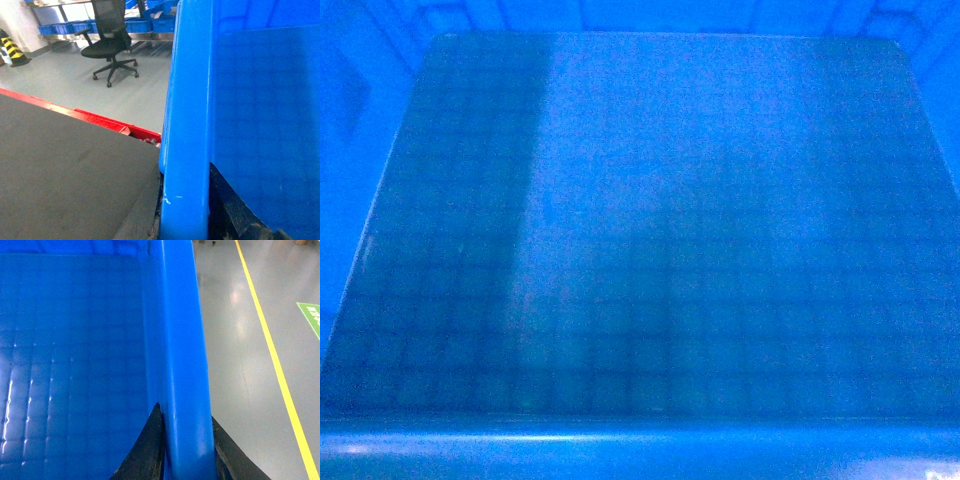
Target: Place box next to blue box on left shelf
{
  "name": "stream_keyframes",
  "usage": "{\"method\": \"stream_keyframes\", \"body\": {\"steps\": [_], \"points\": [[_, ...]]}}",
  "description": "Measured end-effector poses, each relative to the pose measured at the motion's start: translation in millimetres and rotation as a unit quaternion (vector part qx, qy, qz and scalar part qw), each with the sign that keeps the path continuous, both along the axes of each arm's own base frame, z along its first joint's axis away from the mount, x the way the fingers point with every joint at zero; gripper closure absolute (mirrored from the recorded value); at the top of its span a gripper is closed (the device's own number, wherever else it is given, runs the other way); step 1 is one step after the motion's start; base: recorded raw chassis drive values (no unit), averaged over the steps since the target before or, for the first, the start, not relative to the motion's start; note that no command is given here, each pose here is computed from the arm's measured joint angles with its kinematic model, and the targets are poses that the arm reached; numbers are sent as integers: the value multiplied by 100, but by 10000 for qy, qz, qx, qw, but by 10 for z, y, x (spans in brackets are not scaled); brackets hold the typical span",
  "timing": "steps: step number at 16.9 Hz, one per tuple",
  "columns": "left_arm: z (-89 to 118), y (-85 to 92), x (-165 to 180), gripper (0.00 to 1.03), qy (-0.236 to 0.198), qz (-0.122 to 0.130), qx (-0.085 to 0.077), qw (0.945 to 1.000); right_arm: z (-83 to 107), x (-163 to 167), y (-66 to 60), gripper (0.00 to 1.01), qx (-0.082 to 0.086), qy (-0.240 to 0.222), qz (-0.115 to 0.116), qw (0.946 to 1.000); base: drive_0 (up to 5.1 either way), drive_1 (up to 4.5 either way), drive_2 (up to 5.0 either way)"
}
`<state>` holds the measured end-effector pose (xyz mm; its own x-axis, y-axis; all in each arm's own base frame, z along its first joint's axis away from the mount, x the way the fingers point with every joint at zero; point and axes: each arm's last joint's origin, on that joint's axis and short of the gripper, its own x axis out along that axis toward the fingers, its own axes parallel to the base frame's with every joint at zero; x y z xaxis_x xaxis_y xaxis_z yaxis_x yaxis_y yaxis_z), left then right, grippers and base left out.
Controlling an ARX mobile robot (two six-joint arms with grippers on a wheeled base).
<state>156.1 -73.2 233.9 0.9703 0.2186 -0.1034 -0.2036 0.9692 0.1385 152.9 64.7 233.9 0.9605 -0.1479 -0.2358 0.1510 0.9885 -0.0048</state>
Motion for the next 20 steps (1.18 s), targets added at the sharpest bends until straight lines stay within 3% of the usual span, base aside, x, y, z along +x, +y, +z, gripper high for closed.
{"method": "stream_keyframes", "body": {"steps": [20], "points": [[6,-3,-9,87,-15,-10,-4,10000,-1,-3,-3,88,-12,8,-18,10000,-162,-162,-162]]}}
